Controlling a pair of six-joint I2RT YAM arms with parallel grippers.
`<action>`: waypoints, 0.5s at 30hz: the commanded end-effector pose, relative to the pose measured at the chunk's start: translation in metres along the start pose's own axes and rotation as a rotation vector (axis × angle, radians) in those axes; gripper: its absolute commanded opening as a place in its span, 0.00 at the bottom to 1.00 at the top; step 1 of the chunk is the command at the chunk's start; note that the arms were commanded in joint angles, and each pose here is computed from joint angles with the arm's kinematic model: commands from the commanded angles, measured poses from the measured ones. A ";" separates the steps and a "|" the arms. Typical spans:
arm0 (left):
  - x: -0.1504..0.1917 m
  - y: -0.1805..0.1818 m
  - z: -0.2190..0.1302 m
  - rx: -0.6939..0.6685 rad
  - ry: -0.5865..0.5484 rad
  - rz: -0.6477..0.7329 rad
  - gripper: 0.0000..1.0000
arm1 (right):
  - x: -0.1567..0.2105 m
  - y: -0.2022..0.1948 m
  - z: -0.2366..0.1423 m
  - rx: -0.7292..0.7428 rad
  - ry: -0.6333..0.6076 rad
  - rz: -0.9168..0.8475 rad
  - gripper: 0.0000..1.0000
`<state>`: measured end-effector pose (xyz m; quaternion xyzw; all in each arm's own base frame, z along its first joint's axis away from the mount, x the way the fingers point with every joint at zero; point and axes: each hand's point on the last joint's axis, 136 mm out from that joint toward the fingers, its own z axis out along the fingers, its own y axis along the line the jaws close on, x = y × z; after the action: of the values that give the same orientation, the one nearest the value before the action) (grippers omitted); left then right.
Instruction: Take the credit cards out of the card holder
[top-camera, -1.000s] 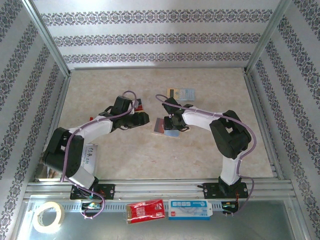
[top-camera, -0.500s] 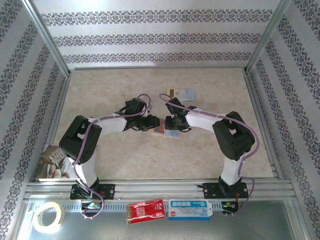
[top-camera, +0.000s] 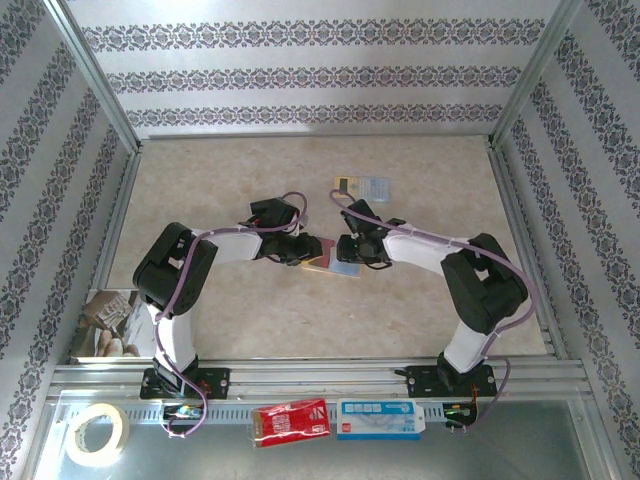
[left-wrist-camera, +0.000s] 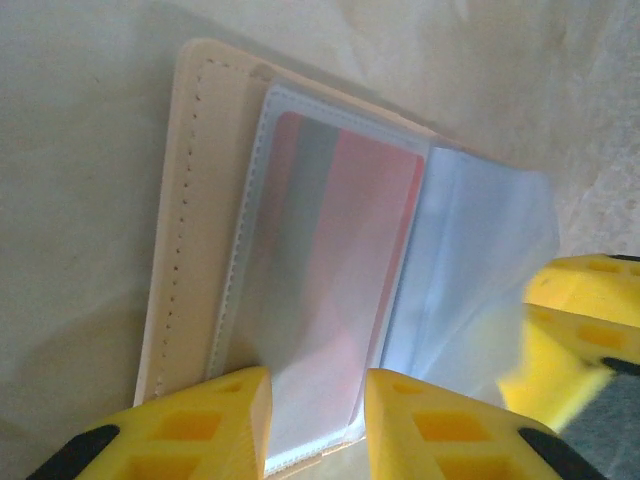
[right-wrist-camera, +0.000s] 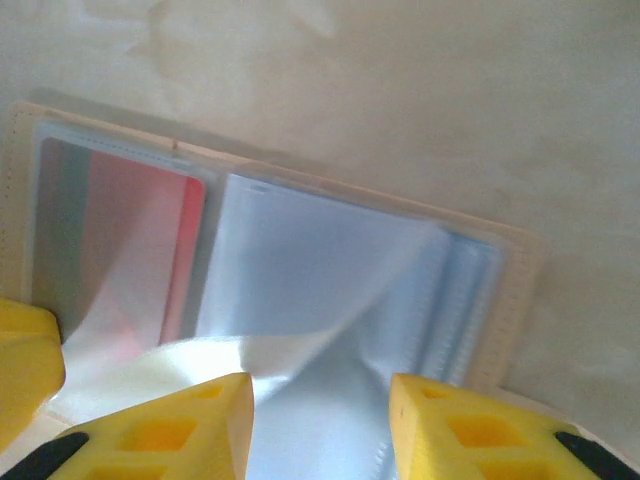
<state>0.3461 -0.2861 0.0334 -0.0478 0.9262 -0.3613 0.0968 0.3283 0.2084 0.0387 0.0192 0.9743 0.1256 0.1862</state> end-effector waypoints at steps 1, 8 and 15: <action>0.008 0.005 0.003 -0.027 0.031 -0.008 0.31 | -0.010 -0.024 -0.015 0.072 -0.070 0.048 0.42; 0.001 -0.015 -0.005 0.033 0.016 0.015 0.31 | -0.025 -0.024 -0.042 0.015 -0.179 0.094 0.42; 0.001 -0.043 -0.005 0.100 0.029 0.052 0.31 | -0.035 -0.021 -0.062 -0.025 -0.241 0.109 0.44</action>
<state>0.3469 -0.2958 0.0441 -0.0363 0.9196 -0.3800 0.0932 0.3365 0.1772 0.0970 0.0670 0.9469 0.1445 0.2794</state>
